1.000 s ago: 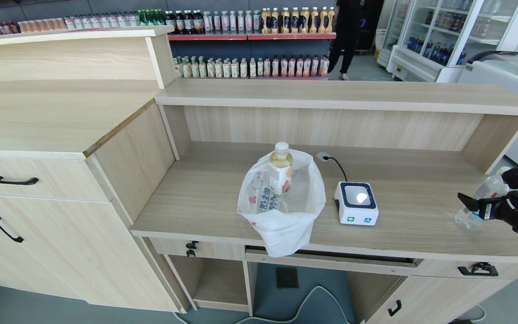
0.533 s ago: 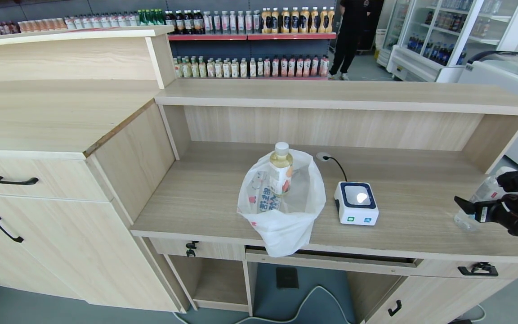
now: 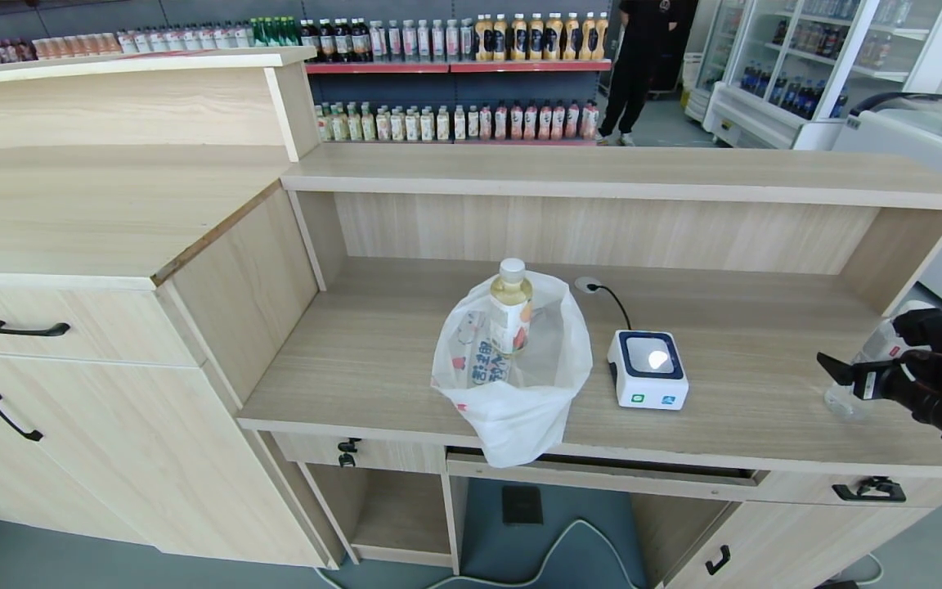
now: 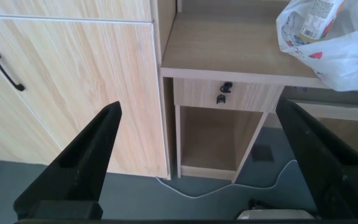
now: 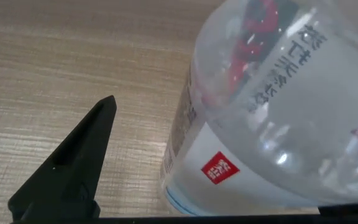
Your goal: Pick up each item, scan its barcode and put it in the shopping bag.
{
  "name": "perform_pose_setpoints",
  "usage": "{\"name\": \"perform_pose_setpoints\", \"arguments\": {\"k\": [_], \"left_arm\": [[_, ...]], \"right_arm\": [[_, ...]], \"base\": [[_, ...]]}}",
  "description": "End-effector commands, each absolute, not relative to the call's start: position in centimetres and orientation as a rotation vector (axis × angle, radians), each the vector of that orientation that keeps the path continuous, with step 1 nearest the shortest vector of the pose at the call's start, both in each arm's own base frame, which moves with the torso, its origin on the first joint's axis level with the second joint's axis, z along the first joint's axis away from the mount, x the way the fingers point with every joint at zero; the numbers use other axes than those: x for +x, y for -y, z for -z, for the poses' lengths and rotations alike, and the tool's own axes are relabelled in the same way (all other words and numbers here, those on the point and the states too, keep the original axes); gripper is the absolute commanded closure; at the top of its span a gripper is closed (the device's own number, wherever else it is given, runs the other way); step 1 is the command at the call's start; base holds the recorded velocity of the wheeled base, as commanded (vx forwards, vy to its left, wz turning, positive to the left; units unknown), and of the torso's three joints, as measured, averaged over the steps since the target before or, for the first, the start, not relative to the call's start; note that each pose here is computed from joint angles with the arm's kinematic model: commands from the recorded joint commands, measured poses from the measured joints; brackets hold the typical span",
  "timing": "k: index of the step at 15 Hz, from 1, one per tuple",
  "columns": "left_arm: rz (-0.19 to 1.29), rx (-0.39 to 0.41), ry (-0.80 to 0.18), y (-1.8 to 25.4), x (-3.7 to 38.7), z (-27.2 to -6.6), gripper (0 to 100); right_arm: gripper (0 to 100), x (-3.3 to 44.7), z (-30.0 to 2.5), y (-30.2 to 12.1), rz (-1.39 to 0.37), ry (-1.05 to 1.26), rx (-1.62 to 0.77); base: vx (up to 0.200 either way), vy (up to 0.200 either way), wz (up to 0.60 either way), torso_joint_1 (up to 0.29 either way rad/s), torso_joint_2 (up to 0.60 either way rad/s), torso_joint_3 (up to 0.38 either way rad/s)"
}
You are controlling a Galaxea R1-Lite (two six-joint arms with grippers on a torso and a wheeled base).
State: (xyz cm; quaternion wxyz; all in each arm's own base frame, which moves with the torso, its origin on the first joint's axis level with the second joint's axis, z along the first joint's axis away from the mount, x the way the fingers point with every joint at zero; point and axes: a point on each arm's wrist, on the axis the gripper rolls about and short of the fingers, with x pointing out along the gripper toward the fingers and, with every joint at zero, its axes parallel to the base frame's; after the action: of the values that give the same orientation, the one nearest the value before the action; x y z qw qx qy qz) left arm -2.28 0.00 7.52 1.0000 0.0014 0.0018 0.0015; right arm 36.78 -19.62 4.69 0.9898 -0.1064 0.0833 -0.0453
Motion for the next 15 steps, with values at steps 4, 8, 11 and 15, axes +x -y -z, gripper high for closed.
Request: {"name": "perform_pose_setpoints", "arguments": {"k": [4, 8, 11, 15], "left_arm": [[-0.003, 0.003, -0.003, 0.0, -2.3, -7.5, 0], [-0.003, 0.003, -0.003, 0.0, -2.3, -7.5, 0], [-0.003, 0.003, -0.003, 0.0, -2.3, -7.5, 0], [-0.003, 0.003, -0.003, 0.0, -2.3, -7.5, 0]], "right_arm": [[100, 38.1, -4.5, 18.8, 0.060, -0.152, -0.218], [100, 38.2, -4.5, 18.6, 0.056, -0.147, -0.219], [100, 38.4, -5.0, 18.6, 0.059, -0.126, -0.215], [100, 38.6, -6.4, 18.1, 0.051, -0.098, -0.174]], "base": [[0.000, 0.000, 0.00, 0.000, 0.00, 0.000], [0.000, 0.000, 0.00, 0.000, 0.00, 0.000], [0.000, 0.000, 0.00, 0.000, 0.00, 0.000], [0.000, 0.000, 0.00, 0.000, 0.00, 0.000]]}}
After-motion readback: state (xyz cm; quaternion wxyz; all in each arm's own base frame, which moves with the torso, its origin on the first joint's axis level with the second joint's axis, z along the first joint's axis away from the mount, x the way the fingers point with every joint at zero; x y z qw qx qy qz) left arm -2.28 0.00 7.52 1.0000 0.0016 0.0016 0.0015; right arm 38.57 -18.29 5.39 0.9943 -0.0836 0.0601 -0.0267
